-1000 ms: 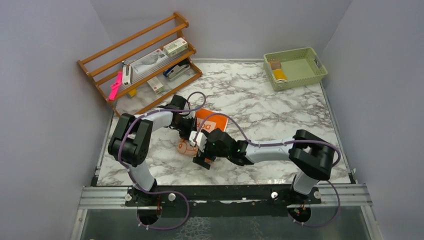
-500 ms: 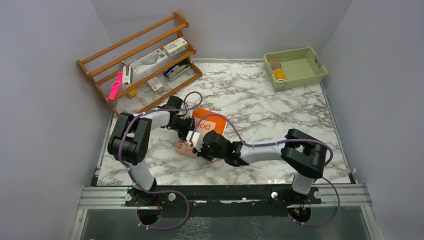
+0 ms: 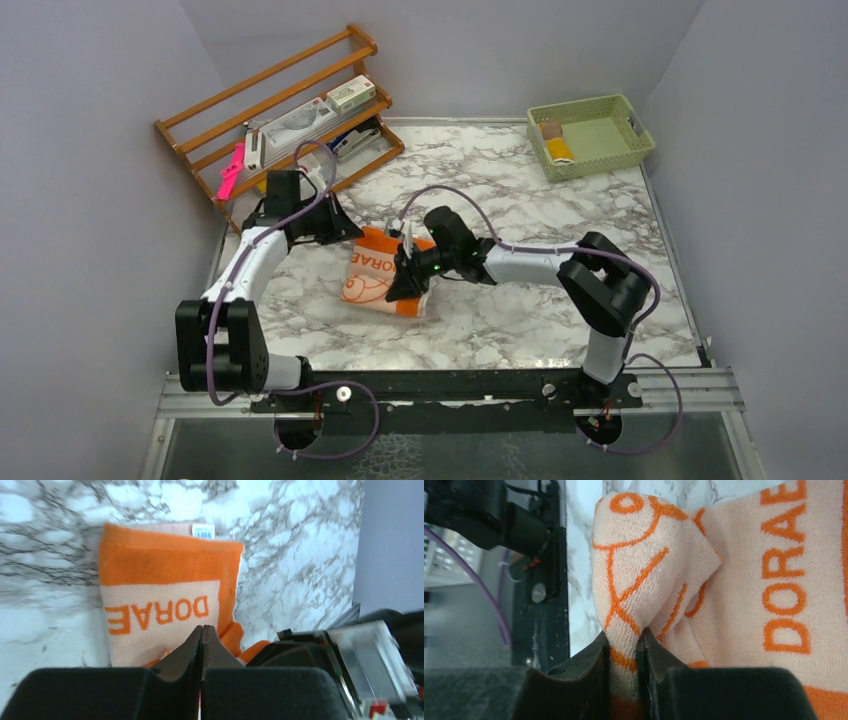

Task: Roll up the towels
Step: Roll the towel at the center of the board.

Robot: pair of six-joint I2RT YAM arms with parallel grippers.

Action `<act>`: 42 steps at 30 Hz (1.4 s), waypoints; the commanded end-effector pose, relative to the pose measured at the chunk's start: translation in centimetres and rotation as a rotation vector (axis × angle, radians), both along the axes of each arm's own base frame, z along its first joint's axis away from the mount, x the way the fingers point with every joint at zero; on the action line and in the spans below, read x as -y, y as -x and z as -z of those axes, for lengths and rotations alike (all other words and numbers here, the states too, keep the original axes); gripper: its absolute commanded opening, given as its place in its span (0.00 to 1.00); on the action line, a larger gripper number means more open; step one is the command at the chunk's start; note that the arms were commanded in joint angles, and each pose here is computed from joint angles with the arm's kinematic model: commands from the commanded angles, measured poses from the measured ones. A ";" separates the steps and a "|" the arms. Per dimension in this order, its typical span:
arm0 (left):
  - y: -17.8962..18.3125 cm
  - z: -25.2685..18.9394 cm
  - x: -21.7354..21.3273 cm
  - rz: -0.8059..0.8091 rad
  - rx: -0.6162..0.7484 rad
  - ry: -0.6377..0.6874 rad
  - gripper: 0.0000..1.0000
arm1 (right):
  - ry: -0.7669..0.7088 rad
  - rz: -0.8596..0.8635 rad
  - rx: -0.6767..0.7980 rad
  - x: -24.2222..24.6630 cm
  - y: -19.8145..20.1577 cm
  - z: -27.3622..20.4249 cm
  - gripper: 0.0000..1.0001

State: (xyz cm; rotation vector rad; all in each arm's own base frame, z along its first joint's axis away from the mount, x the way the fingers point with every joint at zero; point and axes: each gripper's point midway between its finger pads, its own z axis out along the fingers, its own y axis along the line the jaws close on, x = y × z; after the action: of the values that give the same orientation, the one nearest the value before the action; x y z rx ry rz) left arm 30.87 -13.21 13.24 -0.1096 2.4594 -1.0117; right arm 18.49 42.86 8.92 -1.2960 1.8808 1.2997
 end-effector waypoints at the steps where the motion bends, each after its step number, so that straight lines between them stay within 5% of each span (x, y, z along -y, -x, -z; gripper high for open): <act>1: -0.5 -2.0 -2.3 -0.116 0.082 -0.004 0.00 | -0.054 -0.130 -0.268 -0.3 0.8 -2.3 0.09; 10: 4.2 -1.7 0.1 -0.008 0.053 0.157 0.00 | -0.097 -0.164 -0.659 0.3 -1.8 0.1 0.08; 25: 6.3 5.6 1.2 -0.140 -0.135 0.203 0.00 | -0.078 -0.124 -0.858 -0.2 -3.1 3.3 0.18; 29: 5.5 8.2 0.2 -0.204 -0.170 0.135 0.00 | -0.072 -0.085 -0.736 -0.9 -4.4 2.4 0.44; 33: 4.6 9.7 -0.3 -0.236 -0.184 0.101 0.00 | -0.038 0.018 -0.415 -1.3 -7.4 0.5 0.65; 38: 3.6 10.1 -0.5 -0.237 -0.177 0.071 0.00 | -0.097 0.138 0.033 0.3 -9.8 -4.2 0.70; 42: 3.1 10.3 -0.7 -0.221 -0.184 0.046 0.00 | -0.144 0.068 0.420 0.8 -7.0 -6.5 0.73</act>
State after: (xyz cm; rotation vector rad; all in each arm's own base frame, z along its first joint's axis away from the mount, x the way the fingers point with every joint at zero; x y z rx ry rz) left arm 27.01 -13.50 4.15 -0.5152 2.4824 -1.1161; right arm 25.89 42.26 14.72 -1.1033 1.8179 1.4146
